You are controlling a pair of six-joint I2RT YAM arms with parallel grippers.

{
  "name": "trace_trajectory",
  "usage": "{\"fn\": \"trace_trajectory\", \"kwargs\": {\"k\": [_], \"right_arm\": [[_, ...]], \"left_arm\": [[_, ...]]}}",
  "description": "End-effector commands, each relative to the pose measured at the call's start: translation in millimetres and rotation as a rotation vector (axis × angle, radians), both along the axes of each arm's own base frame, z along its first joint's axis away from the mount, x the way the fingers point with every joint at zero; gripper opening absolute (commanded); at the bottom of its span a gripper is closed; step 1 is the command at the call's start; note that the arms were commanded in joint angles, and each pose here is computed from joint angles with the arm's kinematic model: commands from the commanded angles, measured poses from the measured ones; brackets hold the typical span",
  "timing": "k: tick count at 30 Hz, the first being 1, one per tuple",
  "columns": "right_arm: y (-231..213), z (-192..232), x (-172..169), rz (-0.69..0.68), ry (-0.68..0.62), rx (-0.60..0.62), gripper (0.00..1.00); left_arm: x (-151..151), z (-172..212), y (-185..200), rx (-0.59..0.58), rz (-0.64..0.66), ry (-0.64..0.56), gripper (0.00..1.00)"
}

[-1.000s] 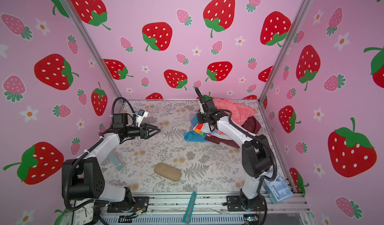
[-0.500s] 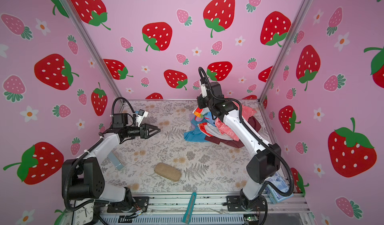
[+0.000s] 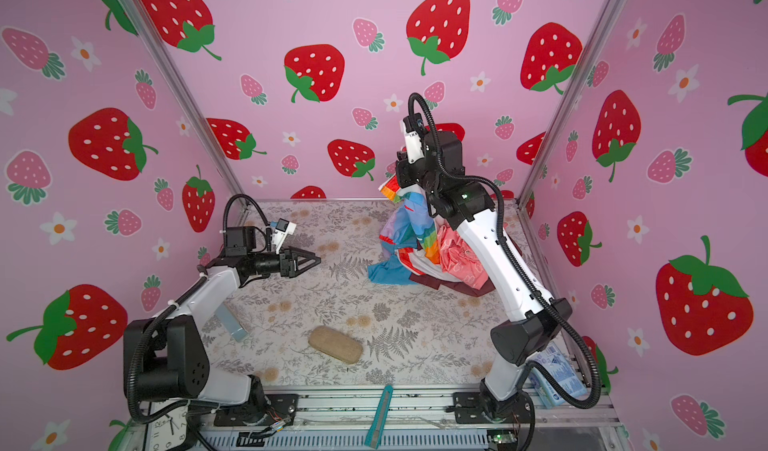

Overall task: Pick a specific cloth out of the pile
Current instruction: 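Lift the rainbow garment up out of the pile with the right gripper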

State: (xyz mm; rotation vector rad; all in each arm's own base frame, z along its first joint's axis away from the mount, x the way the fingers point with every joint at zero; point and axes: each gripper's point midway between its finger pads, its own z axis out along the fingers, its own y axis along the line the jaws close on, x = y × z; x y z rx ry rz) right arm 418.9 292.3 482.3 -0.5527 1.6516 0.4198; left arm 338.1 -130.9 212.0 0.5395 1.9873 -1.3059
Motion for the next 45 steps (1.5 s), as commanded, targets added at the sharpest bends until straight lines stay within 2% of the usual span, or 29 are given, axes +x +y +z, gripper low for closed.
{"fn": "trace_trajectory", "kwargs": {"k": [1,7,18,27,38,45], "right_arm": [[8.3,43.1,-10.1,0.076,-0.118,0.045,0.0],[19.3,72.2,-24.6,0.173,-0.18,0.109,0.0],[15.4,128.7,-42.0,0.212,-0.351,0.215,0.0],[22.2,167.4,-63.7,0.328,-0.467,0.326,0.0],[57.7,177.8,-64.5,0.571,-0.487,0.528,0.0],[84.7,154.3,-44.6,0.696,-0.418,0.644,0.0]], "left_arm": [[2.1,24.6,-2.3,-0.013,-0.024,-0.08,0.99],[2.7,25.6,-2.3,-0.014,-0.025,-0.081,0.99],[2.1,24.8,-2.4,-0.013,-0.026,-0.081,0.99],[0.6,25.9,-1.8,-0.004,-0.019,-0.088,0.99],[-9.6,41.8,4.4,0.033,0.019,-0.15,0.99],[-17.8,52.1,9.6,0.058,0.05,-0.193,0.99]]}}
